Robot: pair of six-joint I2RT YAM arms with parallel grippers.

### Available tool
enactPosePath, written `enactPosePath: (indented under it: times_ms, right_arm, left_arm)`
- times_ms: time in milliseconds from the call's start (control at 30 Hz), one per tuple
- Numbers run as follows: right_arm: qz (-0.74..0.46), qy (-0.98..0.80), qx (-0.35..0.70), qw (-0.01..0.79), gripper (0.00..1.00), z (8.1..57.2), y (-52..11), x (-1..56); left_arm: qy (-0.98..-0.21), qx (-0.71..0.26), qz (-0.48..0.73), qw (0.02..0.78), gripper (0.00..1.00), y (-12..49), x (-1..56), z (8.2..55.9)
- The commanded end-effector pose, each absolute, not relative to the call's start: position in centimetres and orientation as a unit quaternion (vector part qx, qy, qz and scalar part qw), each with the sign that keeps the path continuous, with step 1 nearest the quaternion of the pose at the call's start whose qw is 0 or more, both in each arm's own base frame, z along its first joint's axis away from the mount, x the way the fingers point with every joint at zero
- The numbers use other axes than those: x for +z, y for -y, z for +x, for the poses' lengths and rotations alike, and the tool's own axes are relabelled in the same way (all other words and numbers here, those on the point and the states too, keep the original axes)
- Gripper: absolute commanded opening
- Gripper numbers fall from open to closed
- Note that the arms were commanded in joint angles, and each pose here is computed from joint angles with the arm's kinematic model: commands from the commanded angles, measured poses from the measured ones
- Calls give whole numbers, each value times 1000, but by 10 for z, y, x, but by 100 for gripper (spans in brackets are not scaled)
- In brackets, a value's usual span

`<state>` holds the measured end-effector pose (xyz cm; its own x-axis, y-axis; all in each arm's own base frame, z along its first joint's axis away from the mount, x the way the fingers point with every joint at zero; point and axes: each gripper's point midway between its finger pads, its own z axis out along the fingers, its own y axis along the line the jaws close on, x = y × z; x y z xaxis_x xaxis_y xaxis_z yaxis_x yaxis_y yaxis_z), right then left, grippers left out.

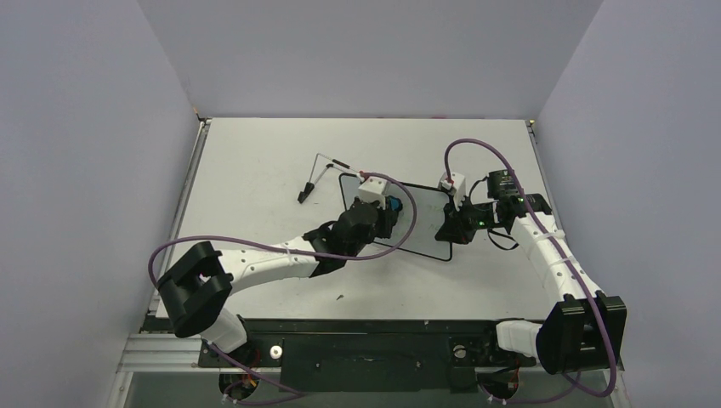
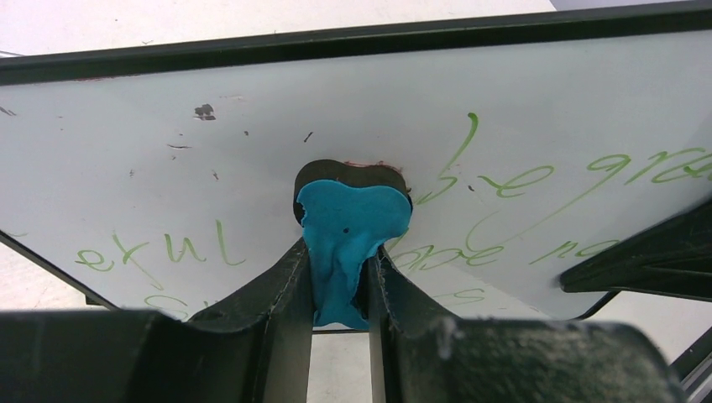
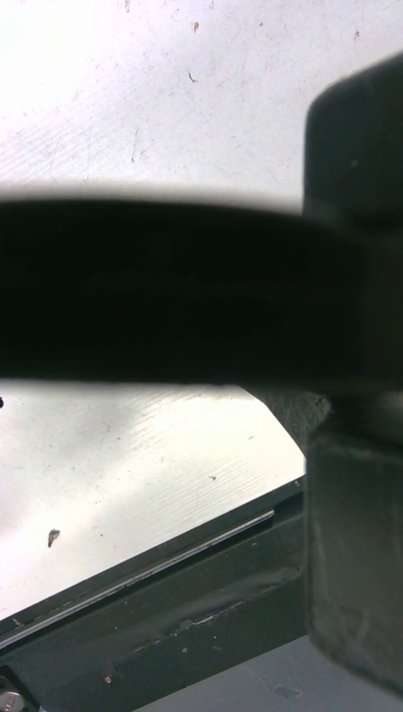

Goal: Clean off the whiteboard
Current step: Erase the whiteboard at the whiteboard stand.

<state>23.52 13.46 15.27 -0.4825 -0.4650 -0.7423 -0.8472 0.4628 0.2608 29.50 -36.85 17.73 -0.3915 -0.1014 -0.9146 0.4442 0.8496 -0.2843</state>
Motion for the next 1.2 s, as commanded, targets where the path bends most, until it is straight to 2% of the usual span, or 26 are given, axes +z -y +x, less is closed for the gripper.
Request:
enactPosePath:
  times_ms: [0,300,500,900,1167]
  right_arm:
    - [-435,-777,329,314,0,226,-141,162]
    - [-435,-777,329,314,0,226,-141,162]
    - [-435,-777,329,314,0,226,-141,162]
    - [-435,-777,329,314,0,226,-141,162]
    - [-436,-777,329,314,0,225,-141,162]
  left_arm:
    - [-788,-249,109,552,0,376,182,294]
    - [-754,-292,116,577,0,405,221,287]
    - [-749,-265,104,598,0,399,235,296]
    - [-772,-231,106,582,0,381,210,297]
    - [-780,-247,144,557,0,389,197,282]
